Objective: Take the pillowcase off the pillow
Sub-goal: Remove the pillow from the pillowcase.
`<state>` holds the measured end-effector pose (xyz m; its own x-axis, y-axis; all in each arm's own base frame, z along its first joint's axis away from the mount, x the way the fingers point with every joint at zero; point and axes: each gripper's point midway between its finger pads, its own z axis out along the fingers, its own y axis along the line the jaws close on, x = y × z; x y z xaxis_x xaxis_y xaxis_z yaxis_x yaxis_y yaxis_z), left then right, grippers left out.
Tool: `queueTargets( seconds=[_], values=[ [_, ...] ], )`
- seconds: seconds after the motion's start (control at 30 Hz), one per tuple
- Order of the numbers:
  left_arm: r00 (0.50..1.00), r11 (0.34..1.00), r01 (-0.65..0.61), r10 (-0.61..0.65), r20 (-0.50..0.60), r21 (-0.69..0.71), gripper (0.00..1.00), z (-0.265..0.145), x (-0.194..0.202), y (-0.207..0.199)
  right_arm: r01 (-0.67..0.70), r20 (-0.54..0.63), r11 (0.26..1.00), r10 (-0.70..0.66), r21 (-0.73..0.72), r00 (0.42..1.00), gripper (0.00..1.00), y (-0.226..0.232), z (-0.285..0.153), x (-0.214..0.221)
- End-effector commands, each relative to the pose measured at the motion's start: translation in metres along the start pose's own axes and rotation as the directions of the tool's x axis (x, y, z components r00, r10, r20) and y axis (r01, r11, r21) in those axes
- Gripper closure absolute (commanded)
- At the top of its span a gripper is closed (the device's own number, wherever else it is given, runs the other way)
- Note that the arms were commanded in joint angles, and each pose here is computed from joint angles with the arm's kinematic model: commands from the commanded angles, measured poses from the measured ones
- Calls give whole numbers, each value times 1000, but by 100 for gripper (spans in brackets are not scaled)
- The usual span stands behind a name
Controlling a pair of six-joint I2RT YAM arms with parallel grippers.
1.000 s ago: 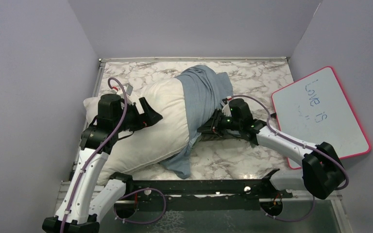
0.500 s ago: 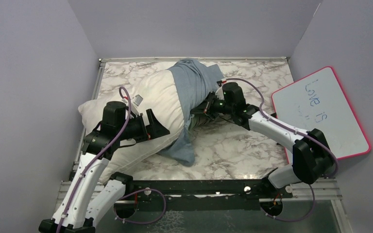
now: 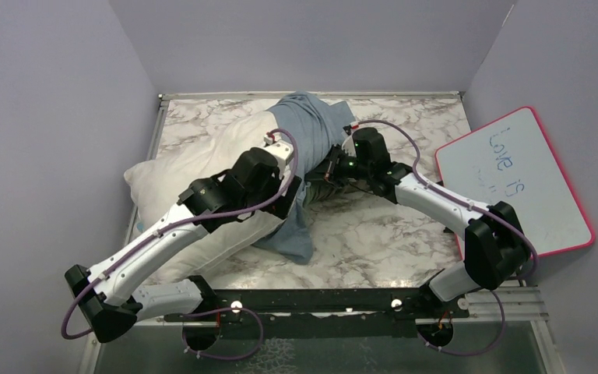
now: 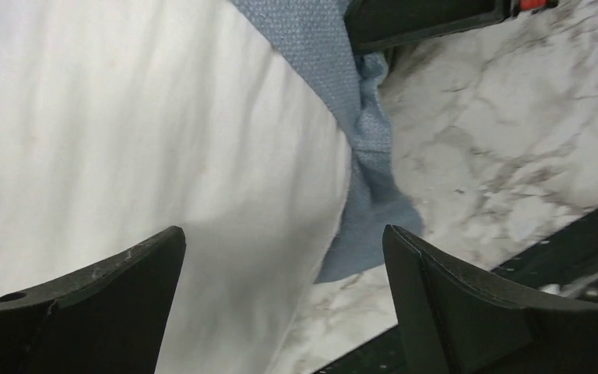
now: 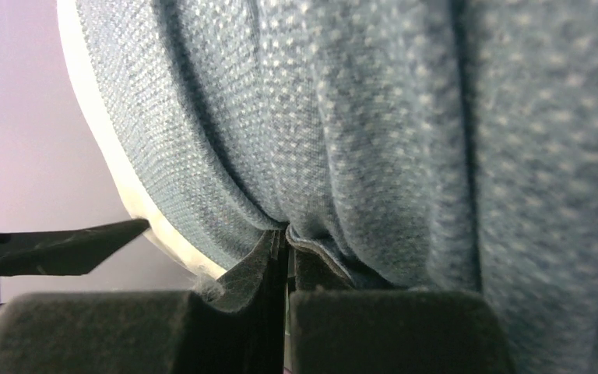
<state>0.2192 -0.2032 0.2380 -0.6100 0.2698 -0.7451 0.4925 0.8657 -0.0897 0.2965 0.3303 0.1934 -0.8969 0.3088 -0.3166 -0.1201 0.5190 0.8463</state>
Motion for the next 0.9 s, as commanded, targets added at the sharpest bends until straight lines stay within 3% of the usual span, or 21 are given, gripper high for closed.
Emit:
queueTargets(
  seconds=[0.0, 0.13, 0.3, 0.37, 0.6, 0.73, 0.77, 0.87],
  values=[
    [932, 903, -358, 359, -40, -236, 1, -2, 1, 43, 46, 52, 999, -46, 2, 998, 94, 12, -5, -14],
    [830, 819, -558, 548, -108, -132, 1, 6, 47, 36, 43, 46, 999, -43, 11, 998, 94, 9, -4, -12],
    [781, 787, -616, 616, 98, -39, 1, -9, 52, 3, 42, 36, 999, -43, 21, 998, 93, 7, -3, -11],
    [770, 775, -632, 629, 106, -13, 1, -6, 57, -3, 42, 35, 999, -42, 24, 998, 93, 7, -3, -11],
    [668, 667, -741, 720, -187, -77, 1, 37, 107, 26, 45, 39, 999, -46, 25, 998, 93, 11, -5, -14],
    [647, 622, -762, 716, -262, -180, 3, 40, 109, 47, 50, 57, 998, -52, 44, 997, 92, 11, -9, -18],
    [649, 614, -760, 709, -275, -213, 11, 40, 109, 53, 51, 59, 998, -54, 47, 997, 92, 11, -9, -18],
    [642, 579, -767, 699, -316, -277, 51, 37, 115, 69, 55, 68, 996, -60, 71, 996, 92, 10, -13, -20]
  ],
)
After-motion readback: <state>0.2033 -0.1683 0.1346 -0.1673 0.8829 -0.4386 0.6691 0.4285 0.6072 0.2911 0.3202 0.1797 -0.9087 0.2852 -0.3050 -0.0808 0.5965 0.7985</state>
